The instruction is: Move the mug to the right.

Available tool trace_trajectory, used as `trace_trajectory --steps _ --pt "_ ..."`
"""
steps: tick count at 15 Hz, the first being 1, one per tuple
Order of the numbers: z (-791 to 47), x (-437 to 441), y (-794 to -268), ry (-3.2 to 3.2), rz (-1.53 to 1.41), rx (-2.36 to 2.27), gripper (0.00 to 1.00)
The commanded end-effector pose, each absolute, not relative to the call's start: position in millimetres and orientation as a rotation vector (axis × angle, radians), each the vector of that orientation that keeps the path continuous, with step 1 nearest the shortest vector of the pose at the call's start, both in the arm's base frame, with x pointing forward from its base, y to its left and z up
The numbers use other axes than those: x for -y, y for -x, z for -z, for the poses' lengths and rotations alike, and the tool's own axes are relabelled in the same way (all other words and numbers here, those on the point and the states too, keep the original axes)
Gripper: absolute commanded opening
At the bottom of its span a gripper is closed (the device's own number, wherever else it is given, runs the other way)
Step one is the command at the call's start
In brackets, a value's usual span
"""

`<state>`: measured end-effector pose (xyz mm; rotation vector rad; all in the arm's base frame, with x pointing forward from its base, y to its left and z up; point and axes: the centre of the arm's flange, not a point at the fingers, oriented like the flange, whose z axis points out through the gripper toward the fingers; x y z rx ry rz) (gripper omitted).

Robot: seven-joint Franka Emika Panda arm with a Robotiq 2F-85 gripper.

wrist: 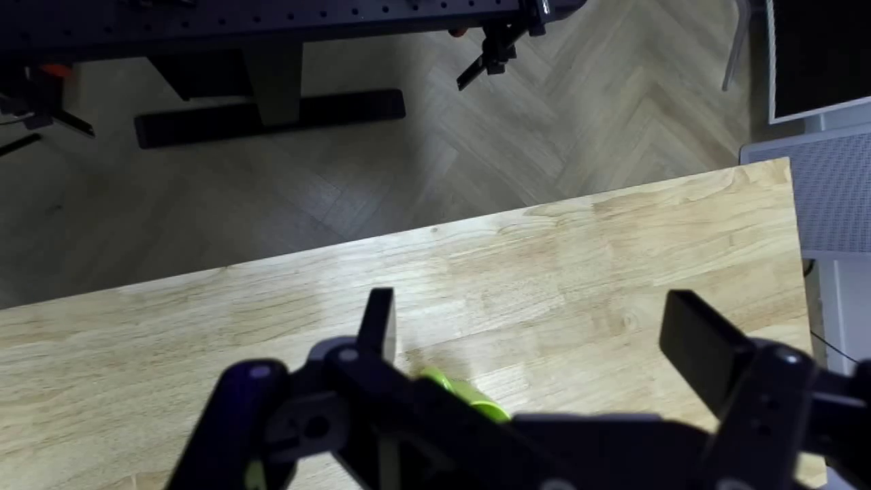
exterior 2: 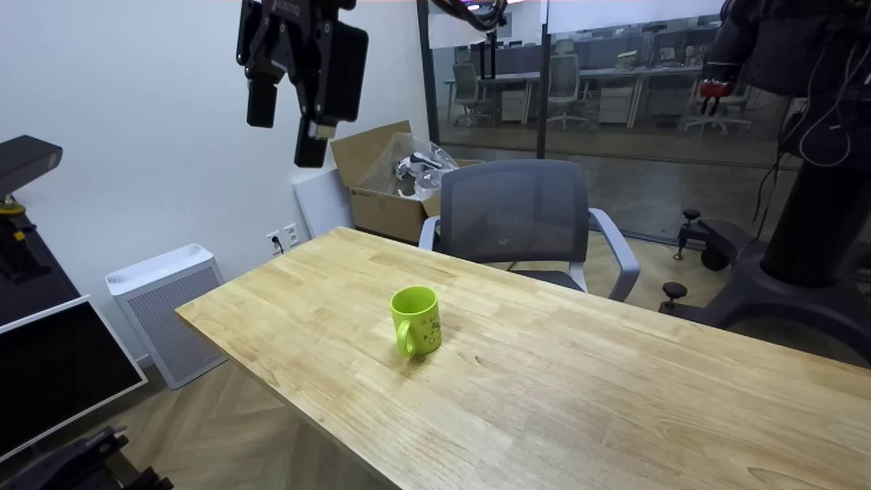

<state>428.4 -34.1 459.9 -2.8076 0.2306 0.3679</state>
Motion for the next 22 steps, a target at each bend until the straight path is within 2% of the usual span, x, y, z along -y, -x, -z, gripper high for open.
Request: trace_trajectory --steps 1,9,22 --pt "-459.9 34.1 -428.4 2.808 -0.368 -0.231 1.0" --pt "-449.9 42.1 -446.1 2.816 -0.345 -0.261 1.0" --pt "-321.8 108.9 -566.1 2.946 -0.1 -0.574 1.0"
